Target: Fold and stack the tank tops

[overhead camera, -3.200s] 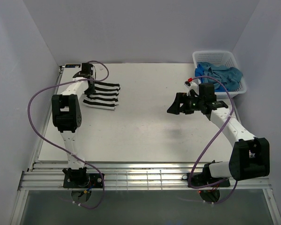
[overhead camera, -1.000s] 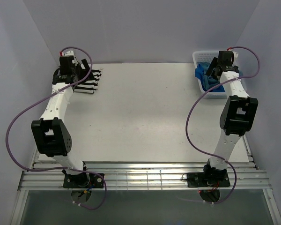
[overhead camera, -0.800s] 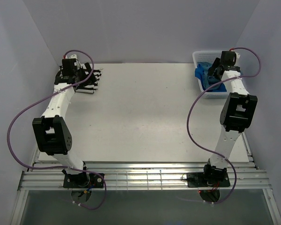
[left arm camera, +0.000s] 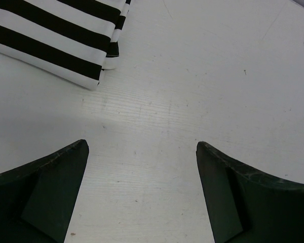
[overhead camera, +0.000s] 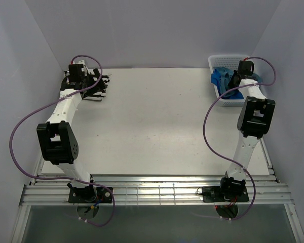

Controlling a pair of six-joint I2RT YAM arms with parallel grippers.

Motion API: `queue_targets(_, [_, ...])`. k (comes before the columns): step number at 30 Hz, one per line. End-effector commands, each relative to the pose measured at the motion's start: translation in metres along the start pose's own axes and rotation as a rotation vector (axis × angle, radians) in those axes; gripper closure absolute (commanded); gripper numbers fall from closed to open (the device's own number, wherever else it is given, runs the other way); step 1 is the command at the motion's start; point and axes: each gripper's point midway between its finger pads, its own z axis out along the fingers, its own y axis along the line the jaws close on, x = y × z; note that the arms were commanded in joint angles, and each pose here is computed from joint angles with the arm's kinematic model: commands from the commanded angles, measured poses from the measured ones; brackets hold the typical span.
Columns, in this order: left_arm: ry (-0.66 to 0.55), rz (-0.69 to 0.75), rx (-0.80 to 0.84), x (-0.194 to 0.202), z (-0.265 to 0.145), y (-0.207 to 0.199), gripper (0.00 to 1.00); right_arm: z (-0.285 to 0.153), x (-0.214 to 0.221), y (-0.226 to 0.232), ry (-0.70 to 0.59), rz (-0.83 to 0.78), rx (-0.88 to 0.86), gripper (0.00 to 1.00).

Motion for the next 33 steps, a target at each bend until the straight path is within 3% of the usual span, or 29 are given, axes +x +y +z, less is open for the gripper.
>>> queue_targets(1, [-0.051,0.002,0.062,-0.019,-0.009,-0.017,0.02,-0.026,-0.040,0.013,-0.131,-0.009,-0.053,0.92])
queue_targets(7, [-0.051,-0.018,0.095,-0.019,-0.014,-0.024,0.02,-0.080,-0.062,0.051,-0.318,-0.087,-0.057,0.92])
queue_targets(11, [-0.055,-0.019,0.125,-0.021,-0.020,-0.030,0.02,-0.142,-0.101,0.052,-0.491,-0.039,0.053,0.92])
queue_targets(16, [-0.073,-0.038,0.151,-0.028,-0.033,-0.039,0.02,-0.223,-0.145,0.096,-0.655,-0.079,-0.027,0.92])
queue_targets(19, [-0.071,-0.075,0.173,-0.028,-0.042,-0.044,0.02,-0.281,-0.178,0.137,-0.758,-0.154,-0.203,0.92])
queue_targets(20, [-0.081,-0.091,0.177,-0.029,-0.050,-0.046,0.02,-0.294,-0.172,0.156,-0.722,-0.209,-0.303,0.92])
queue_targets(21, [-0.079,-0.123,0.182,-0.028,-0.054,-0.048,0.02,-0.335,-0.193,0.173,-0.785,-0.226,-0.395,0.92])
queue_targets(23, [-0.082,-0.182,0.182,-0.022,-0.066,-0.049,0.02,-0.360,-0.177,0.210,-0.707,-0.329,-0.610,0.92])
queue_targets(24, [-0.073,-0.227,0.196,-0.018,-0.071,-0.052,0.02,-0.408,-0.191,0.224,-0.769,-0.351,-0.703,0.92])
queue_targets(27, [-0.030,-0.297,0.223,0.006,-0.087,-0.055,0.02,-0.461,-0.159,0.265,-0.738,-0.453,-0.978,0.92])
queue_targets(33, [0.048,-0.360,0.216,0.052,-0.117,-0.048,0.02,-0.561,-0.098,0.300,-0.749,-0.530,-1.363,0.92])
